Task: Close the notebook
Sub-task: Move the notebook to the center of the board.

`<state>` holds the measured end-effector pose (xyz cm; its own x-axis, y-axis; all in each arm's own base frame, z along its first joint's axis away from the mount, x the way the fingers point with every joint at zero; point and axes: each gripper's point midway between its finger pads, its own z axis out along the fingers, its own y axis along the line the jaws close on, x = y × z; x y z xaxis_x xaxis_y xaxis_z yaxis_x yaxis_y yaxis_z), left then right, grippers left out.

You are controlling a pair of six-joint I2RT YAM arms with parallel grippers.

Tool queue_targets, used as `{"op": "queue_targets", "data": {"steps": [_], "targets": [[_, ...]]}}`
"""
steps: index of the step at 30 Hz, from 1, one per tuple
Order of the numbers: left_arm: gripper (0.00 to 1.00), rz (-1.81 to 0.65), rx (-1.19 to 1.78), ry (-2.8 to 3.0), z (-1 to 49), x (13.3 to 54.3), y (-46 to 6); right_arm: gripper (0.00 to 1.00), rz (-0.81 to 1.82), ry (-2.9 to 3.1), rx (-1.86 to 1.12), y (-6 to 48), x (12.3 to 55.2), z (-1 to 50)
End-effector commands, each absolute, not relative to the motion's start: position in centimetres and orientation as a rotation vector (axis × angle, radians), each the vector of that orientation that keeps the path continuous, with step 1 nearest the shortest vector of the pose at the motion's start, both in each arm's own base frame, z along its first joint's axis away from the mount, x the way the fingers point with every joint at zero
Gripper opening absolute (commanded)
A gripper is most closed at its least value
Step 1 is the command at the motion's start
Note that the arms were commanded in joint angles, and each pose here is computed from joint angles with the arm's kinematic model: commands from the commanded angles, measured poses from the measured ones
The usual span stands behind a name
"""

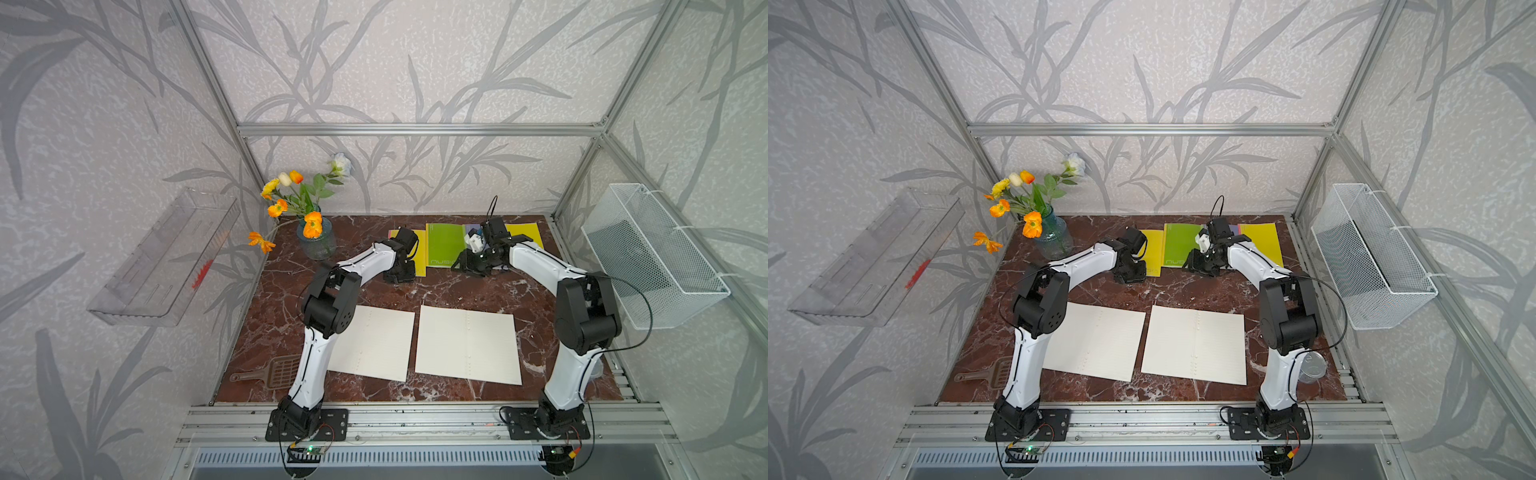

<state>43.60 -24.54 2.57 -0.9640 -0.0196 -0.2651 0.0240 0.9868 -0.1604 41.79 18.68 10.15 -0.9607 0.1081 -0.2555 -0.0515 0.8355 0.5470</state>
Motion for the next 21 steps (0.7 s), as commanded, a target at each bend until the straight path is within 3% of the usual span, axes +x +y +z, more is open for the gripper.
{"op": "queue_targets", "data": {"steps": [1, 21], "targets": [[0.45, -0.225, 0.026, 2.882, 2.1, 43.6, -24.8, 0.45, 0.836, 2.721, 0.04, 18.4, 41.8, 10.7], [0.45, -0.211, 0.041, 2.895, -0.1, 45.9, -26.0, 0.45, 0.844, 2.761, 0.055, 17.9, 41.2, 9.2]]}}
